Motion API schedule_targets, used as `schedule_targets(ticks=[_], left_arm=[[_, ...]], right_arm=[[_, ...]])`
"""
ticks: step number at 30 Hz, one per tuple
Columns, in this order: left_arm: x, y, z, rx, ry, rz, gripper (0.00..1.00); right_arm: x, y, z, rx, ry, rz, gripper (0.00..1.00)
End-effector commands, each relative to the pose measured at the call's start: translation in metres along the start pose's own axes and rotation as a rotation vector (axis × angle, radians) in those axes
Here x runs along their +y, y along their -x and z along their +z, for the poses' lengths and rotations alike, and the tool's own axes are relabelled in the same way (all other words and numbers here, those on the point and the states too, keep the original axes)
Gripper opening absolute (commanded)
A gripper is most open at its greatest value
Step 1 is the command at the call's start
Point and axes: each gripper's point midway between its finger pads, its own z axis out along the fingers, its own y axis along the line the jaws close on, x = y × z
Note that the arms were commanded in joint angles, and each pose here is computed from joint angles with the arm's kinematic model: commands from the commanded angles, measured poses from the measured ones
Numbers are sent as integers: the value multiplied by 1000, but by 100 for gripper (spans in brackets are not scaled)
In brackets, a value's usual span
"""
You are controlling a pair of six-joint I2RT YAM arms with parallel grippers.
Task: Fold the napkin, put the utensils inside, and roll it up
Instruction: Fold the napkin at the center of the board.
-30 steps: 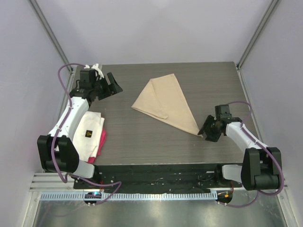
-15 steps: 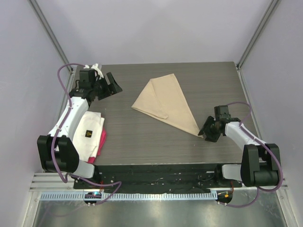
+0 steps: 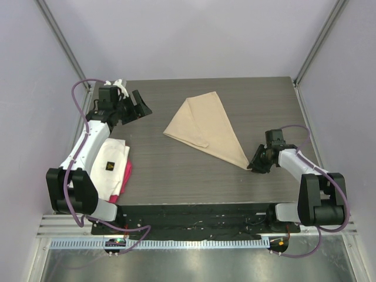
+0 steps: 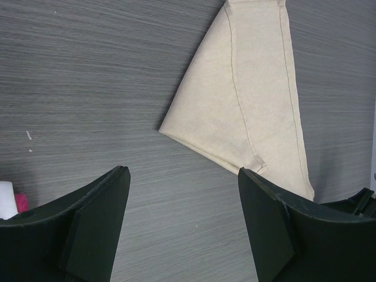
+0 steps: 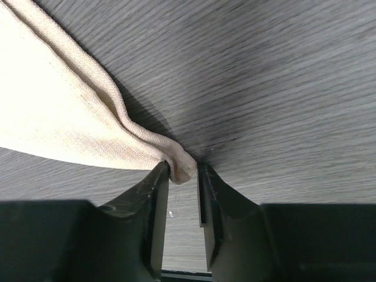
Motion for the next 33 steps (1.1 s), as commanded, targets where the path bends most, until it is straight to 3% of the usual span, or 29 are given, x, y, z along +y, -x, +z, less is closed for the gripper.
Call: schedule_targets(ticks=[1,16,24,33], left_arm=[[-4,7,-7,-25,-26,-2,79],[-5,9,-10,-37,-36,1,79],[-7,9,-12,-39,-41,3,79],[-9,9,-13,-44,-50,1,79]], right_arm=[[-7,0,5,6,-27,-21,28],[-7,28,-17,-95,-80,-69,1],[-16,44,-37,-171,-146,-81,1],[14,70,-61,-231,-61,-95,1]])
